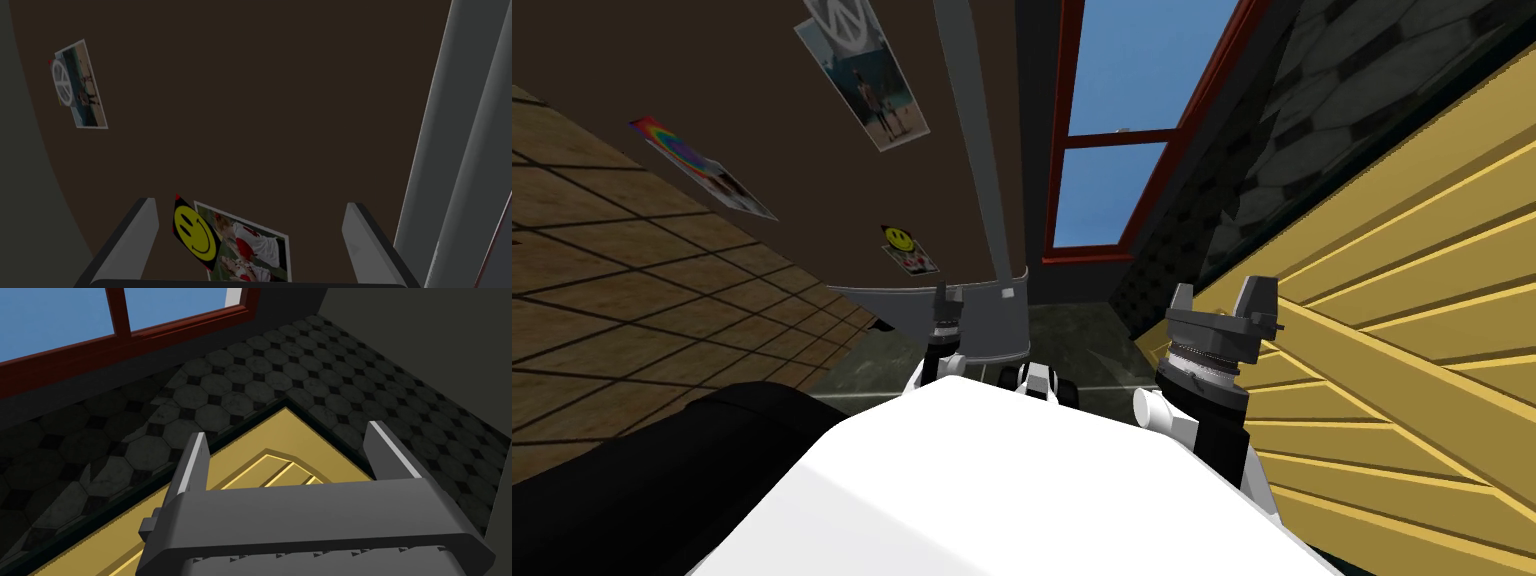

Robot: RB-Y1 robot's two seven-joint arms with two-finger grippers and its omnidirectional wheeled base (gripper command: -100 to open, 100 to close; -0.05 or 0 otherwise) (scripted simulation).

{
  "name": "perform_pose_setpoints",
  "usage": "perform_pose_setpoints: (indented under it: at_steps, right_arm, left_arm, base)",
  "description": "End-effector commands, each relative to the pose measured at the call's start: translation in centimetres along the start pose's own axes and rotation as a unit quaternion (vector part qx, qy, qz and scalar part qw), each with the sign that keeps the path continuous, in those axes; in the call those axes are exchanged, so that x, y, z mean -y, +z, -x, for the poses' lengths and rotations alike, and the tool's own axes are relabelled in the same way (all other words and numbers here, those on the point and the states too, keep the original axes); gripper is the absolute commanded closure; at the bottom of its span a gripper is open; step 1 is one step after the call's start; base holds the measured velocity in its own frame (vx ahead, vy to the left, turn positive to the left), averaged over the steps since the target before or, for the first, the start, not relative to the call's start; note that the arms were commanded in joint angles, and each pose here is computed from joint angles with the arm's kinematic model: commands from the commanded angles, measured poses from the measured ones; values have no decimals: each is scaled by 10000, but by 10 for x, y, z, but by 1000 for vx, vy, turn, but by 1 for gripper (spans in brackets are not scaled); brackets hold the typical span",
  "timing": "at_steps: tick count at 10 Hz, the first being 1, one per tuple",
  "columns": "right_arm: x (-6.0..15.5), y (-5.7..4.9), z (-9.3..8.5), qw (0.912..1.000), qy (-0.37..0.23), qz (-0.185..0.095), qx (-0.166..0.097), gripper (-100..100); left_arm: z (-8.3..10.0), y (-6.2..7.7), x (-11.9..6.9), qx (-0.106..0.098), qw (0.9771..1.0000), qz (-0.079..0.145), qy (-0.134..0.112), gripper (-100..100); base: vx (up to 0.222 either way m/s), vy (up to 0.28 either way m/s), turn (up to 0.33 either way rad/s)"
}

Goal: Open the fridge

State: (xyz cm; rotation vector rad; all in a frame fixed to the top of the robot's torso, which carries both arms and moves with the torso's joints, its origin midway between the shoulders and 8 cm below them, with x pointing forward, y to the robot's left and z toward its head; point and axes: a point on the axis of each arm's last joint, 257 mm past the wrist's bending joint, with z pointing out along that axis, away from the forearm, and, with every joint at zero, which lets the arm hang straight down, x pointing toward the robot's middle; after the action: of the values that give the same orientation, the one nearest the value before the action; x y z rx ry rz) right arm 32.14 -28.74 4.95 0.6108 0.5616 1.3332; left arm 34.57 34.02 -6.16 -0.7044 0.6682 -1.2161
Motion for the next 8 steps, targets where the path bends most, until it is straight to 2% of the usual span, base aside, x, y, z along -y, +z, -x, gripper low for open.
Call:
perform_pose_setpoints:
  at_steps: [1, 8]
  right_arm:
    - [0, 0, 0, 10000, 0, 0, 0, 0]
    - [0, 0, 0, 10000, 0, 0, 0, 0]
  left_arm:
    - [6, -7, -11, 51, 10000, 31, 27, -100]
    - [24, -30, -38, 303, 9994, 145, 68, -100]
  base:
    - [75, -188, 65]
    - [82, -200, 63]
